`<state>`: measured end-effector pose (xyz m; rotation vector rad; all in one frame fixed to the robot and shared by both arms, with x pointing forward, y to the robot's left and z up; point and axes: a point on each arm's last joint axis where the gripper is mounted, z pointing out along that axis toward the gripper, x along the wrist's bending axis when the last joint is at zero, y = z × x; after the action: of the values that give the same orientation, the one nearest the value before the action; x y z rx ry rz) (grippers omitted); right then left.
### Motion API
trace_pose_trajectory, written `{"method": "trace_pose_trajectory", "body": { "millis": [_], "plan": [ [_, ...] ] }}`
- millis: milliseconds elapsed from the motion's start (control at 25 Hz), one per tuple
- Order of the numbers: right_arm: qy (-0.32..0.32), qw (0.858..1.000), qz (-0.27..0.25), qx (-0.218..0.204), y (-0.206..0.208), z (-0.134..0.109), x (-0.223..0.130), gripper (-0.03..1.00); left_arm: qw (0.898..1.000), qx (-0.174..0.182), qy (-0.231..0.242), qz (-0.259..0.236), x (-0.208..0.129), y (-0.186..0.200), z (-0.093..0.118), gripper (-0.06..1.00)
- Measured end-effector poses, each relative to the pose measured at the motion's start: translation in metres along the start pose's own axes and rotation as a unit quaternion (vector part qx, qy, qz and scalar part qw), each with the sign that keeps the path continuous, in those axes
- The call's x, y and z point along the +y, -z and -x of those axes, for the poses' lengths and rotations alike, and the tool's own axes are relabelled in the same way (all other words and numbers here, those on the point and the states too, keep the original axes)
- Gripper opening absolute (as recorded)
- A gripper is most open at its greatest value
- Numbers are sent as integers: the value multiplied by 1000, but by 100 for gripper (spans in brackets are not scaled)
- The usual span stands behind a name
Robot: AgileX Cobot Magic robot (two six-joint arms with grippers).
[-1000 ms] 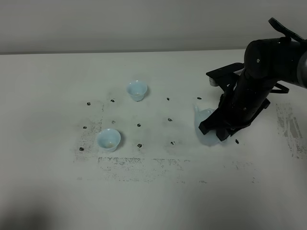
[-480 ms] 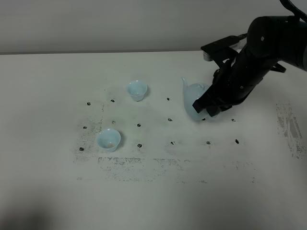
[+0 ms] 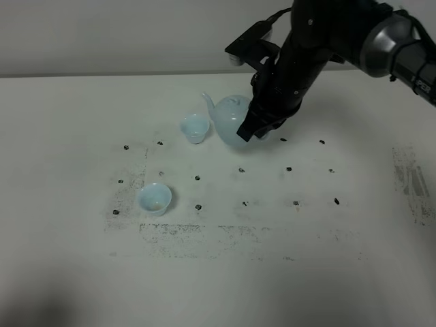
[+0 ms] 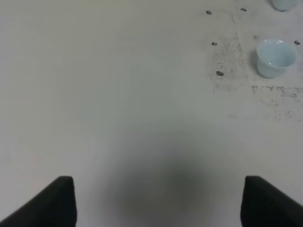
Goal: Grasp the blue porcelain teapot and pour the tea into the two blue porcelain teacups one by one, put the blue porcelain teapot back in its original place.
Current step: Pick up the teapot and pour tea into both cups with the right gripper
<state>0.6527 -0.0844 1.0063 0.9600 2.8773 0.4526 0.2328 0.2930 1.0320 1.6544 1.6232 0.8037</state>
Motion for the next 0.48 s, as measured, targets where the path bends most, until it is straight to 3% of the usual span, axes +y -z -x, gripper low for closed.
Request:
{"method": "trace_pose_trajectory", "body": {
  "millis": [480],
  "plan": [
    [105, 993, -16, -51, -19, 18, 26, 4, 1000, 0, 0, 0, 0, 0, 0, 68]
  ]
}}
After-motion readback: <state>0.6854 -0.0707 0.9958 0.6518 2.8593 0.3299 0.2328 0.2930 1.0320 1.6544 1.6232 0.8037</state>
